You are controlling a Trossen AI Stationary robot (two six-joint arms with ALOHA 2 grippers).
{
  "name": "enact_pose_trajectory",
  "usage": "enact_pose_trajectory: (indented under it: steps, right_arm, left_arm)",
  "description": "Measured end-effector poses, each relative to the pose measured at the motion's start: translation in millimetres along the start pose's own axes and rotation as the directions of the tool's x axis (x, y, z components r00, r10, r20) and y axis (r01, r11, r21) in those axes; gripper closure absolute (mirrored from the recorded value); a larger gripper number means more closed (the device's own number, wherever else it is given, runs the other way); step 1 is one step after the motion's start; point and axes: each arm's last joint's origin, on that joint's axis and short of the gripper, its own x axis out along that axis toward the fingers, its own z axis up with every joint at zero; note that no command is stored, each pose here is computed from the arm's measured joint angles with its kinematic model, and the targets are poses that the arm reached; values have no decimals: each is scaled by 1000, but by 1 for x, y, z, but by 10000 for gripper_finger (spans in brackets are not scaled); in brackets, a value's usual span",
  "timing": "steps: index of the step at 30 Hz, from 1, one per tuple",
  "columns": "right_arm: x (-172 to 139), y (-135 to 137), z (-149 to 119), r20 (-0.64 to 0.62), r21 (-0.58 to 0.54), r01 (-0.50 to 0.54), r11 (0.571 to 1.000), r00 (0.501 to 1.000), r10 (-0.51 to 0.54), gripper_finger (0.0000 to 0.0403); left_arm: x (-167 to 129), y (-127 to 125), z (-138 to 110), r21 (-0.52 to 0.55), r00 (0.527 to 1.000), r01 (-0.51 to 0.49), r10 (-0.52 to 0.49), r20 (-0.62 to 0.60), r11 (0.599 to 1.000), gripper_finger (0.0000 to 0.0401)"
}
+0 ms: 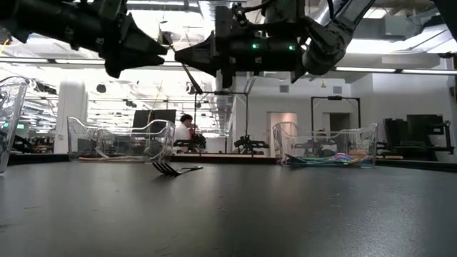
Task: Sort silverware by color (type)
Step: Put the black fork into bottom transparent bin
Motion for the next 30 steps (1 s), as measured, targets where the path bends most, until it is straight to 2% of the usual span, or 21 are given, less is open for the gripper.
enact_pose_trajectory:
  steps: [4, 8, 15, 21, 30]
  right_arm:
    - [0, -2, 3, 43, -14, 87, 996, 995, -86, 396]
    - [0, -4, 6, 67, -15, 105, 994, 992, -103, 396]
    - [-1, -6, 6, 73, -14, 130, 991, 989, -129, 396]
    - [-1, -8, 7, 88, -11, 206, 978, 975, -204, 396]
    - [-2, -8, 10, 119, -26, 232, 972, 966, -228, 395]
  left_arm:
    - [4, 6, 5, -5, 999, -27, 27, 35, 1000, 232]
    - [9, 14, 7, -20, 996, -69, 70, 53, 997, 223]
    - [26, 17, 5, 8, 998, 5, -5, 65, 1000, 225]
    - [34, 20, 5, 10, 994, -29, 28, 104, 1000, 225]
    - [38, 27, 9, 26, 991, -18, 15, 132, 999, 225]
